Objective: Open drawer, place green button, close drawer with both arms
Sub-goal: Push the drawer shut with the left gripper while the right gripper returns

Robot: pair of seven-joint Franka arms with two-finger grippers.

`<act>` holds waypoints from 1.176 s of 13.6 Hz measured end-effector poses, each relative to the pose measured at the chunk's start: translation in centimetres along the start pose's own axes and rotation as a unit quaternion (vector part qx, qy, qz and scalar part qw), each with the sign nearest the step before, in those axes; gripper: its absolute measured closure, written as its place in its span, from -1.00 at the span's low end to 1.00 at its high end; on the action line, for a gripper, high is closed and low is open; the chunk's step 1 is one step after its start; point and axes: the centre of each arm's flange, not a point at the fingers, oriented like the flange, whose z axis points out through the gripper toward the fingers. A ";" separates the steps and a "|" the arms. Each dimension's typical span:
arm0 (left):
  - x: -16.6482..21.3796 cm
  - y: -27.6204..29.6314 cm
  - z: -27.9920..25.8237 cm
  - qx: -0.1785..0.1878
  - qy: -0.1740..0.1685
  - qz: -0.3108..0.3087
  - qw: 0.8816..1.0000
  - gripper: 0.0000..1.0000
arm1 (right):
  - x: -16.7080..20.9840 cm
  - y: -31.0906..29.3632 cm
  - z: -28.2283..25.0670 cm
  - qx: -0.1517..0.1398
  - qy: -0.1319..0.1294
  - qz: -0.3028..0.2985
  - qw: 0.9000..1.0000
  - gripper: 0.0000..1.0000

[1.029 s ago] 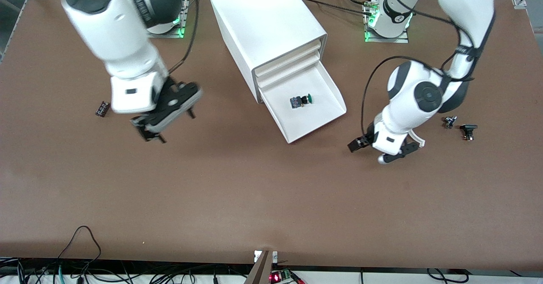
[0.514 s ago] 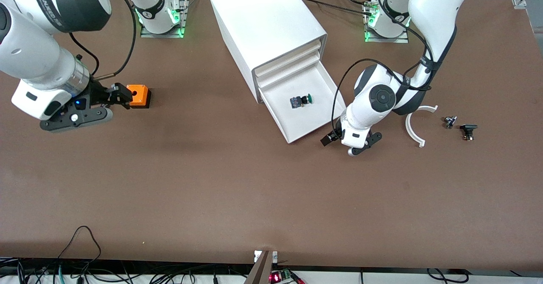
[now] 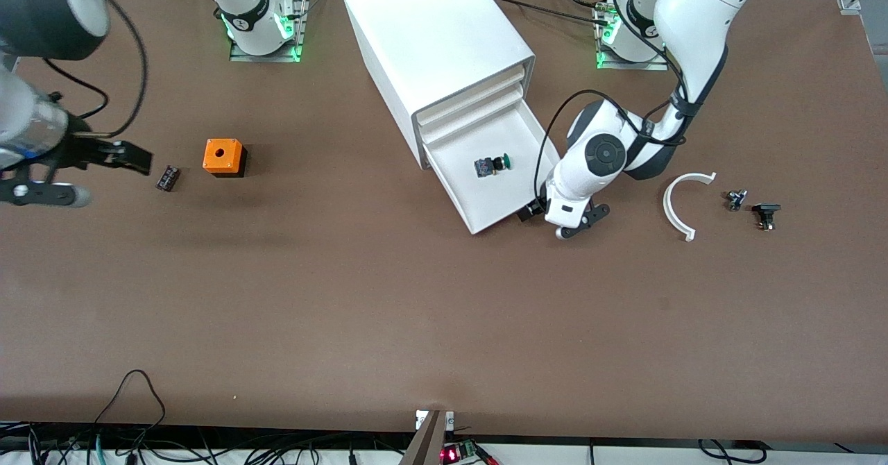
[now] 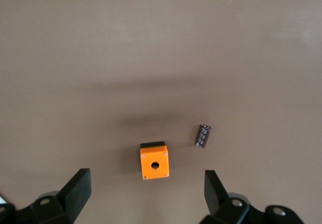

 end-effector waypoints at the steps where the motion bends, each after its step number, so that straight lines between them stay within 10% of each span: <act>1: -0.9 0.5 0.1 0.000 -0.004 0.008 1.000 -1.00 | 0.2 1.6 0.2 0.009 0.001 0.015 1.000 -1.00; 16: -14.3 2.1 1.7 0.068 -0.078 0.110 0.989 -1.00 | -8.1 7.1 0.6 0.057 0.032 0.014 0.998 -1.00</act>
